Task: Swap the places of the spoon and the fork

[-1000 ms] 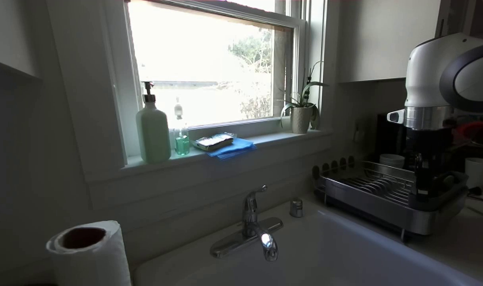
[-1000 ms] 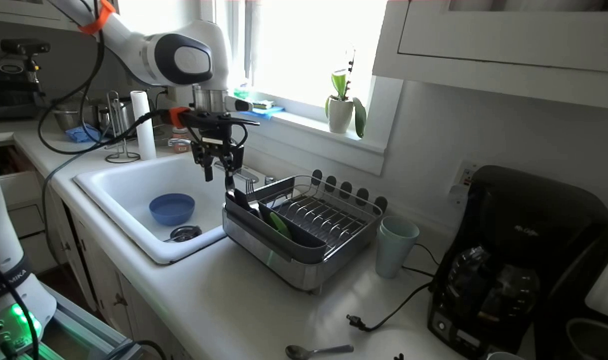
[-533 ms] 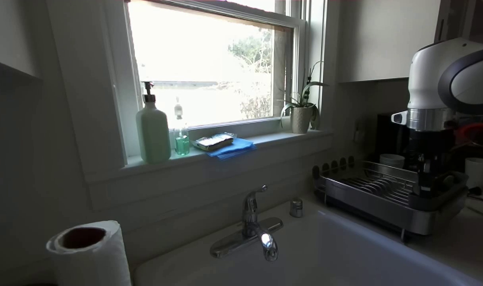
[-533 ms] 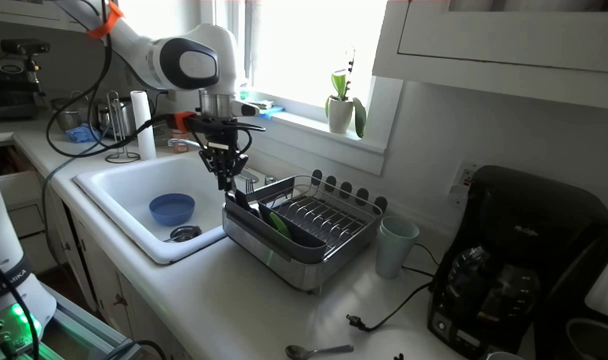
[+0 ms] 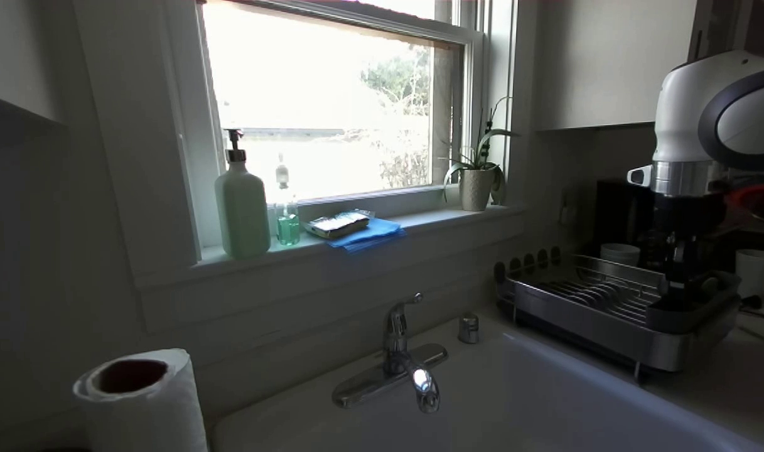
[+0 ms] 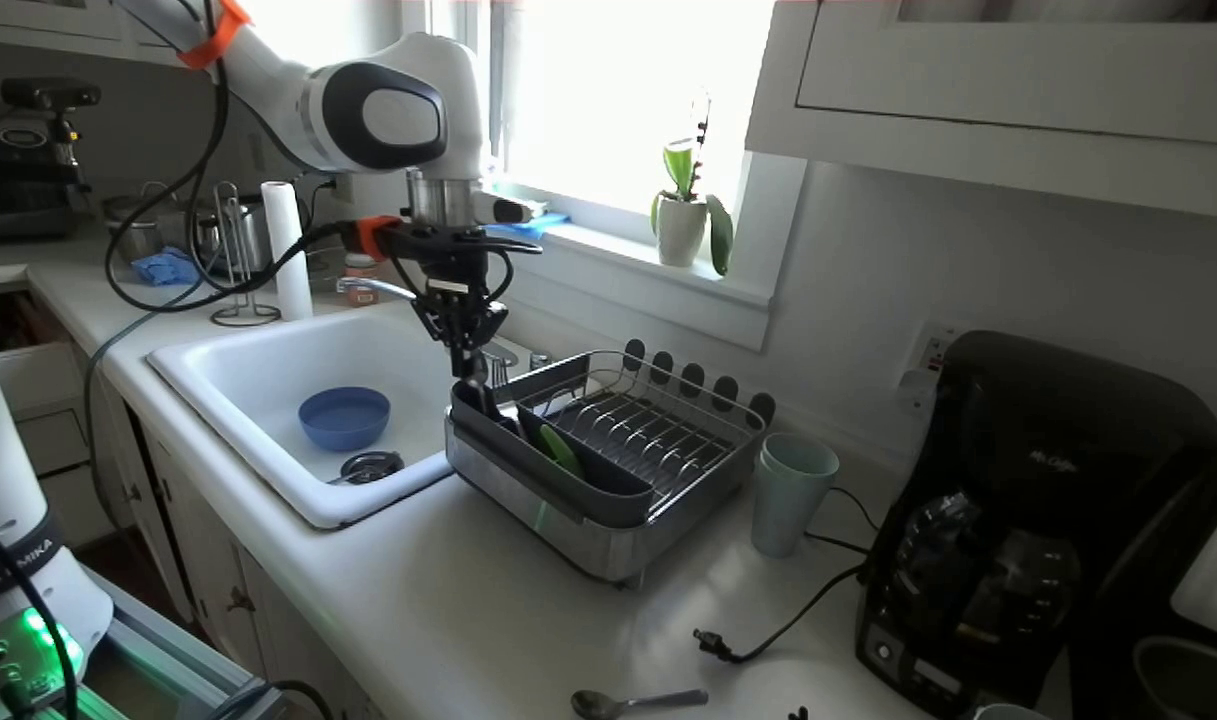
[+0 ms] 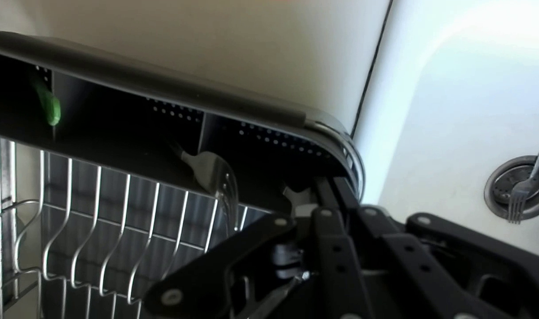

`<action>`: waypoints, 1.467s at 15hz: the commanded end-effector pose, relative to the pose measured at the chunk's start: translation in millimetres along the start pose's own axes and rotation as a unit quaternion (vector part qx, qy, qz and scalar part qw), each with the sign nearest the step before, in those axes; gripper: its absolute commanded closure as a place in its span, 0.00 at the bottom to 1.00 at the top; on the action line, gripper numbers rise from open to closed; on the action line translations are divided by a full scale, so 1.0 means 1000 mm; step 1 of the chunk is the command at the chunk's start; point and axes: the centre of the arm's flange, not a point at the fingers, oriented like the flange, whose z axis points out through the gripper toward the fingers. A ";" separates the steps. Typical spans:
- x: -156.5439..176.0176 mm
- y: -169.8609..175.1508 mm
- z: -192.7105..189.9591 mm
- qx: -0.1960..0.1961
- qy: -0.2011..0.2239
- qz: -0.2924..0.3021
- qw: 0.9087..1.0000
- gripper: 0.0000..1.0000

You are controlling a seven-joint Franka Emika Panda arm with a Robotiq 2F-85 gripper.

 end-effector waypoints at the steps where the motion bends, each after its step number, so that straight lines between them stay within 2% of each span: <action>1: -0.015 0.012 -0.032 -0.010 0.019 -0.005 1.000 0.99; 7: -0.042 0.035 -0.101 -0.010 0.054 0.024 0.998 0.99; 12: -0.060 0.057 -0.146 0.008 0.098 0.036 0.995 0.99; 15: -0.067 0.066 -0.161 0.016 0.114 0.045 0.992 0.99; 22: -0.068 0.073 -0.171 0.062 0.144 0.057 0.986 0.99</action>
